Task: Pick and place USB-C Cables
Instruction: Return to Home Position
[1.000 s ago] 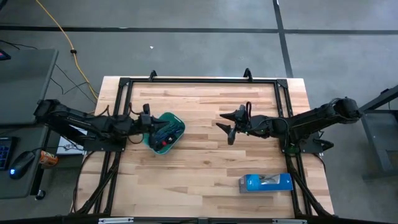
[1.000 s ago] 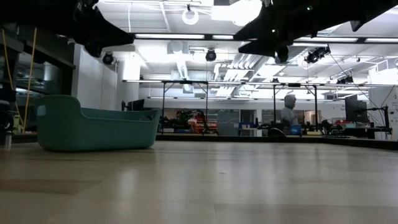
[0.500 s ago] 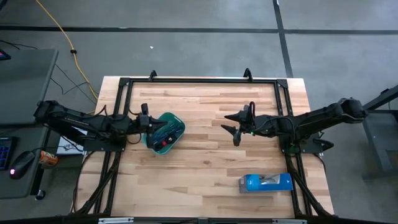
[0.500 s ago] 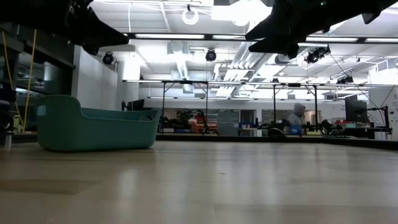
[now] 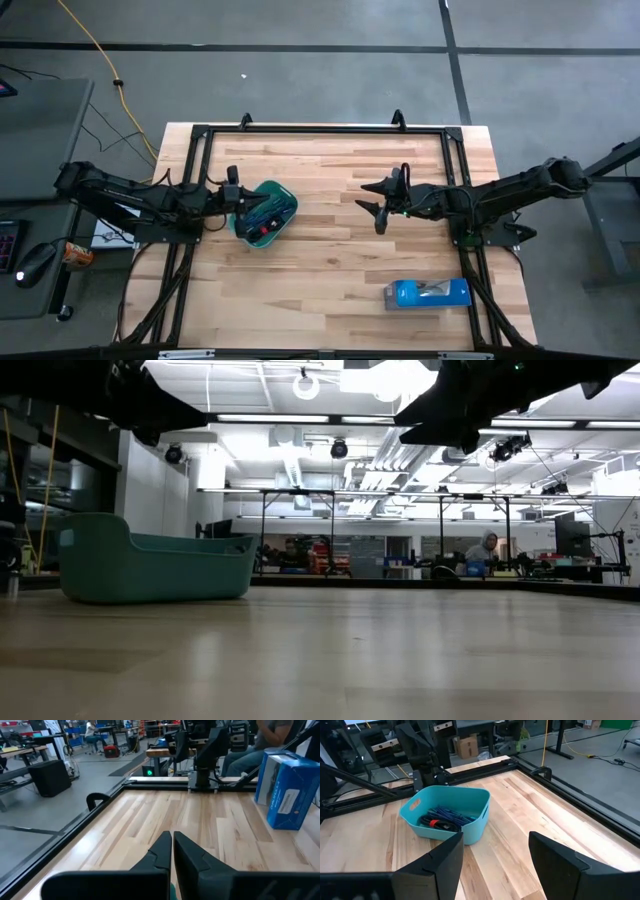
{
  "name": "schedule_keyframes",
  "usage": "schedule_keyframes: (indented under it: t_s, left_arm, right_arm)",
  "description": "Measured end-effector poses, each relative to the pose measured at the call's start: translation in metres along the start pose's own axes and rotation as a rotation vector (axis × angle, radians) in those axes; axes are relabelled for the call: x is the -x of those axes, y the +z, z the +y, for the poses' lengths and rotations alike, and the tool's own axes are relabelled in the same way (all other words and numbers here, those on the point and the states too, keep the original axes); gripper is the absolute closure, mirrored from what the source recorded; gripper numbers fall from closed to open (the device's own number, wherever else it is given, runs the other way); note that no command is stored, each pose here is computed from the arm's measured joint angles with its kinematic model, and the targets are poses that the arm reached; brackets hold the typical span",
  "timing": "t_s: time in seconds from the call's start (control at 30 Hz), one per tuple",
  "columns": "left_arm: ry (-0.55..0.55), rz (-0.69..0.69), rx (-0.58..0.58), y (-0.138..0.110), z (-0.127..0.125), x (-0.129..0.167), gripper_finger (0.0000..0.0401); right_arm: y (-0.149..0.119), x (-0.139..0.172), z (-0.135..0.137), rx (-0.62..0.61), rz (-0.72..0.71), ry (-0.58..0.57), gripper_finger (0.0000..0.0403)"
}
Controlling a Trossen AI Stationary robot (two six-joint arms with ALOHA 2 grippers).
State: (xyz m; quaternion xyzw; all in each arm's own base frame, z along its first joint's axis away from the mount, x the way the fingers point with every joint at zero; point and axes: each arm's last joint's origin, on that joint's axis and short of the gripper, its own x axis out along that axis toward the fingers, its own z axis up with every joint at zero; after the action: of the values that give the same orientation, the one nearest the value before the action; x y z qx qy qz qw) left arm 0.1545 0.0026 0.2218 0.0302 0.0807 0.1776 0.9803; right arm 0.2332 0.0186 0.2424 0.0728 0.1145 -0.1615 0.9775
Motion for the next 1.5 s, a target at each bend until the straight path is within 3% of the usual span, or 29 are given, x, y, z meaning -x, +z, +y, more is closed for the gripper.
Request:
schedule_keyframes:
  t_s: [0.53,0.63,0.83,1.27,1.5]
  left_arm:
    - [0.003,0.000,0.000,0.000,0.000,0.000,0.0401]
    - [0.003,0.000,0.000,0.000,0.000,0.000,0.0401]
    - [0.003,0.000,0.000,0.000,0.000,0.000,0.0401]
    - [0.002,0.005,0.006,0.000,0.000,0.000,0.0401]
    - [0.034,0.119,0.022,-0.011,0.007,0.009,0.0401]
  right_arm:
    - [0.000,0.000,0.000,-0.005,0.000,-0.003,0.0197]
    - [0.000,0.000,-0.001,-0.017,-0.004,-0.029,0.0237]
    - [-0.003,0.004,-0.004,0.034,0.043,-0.053,0.0387]
    - [0.005,0.020,-0.009,-0.010,0.025,-0.048,0.0401]
    - [0.006,0.027,-0.012,-0.003,0.038,-0.046,0.0402]
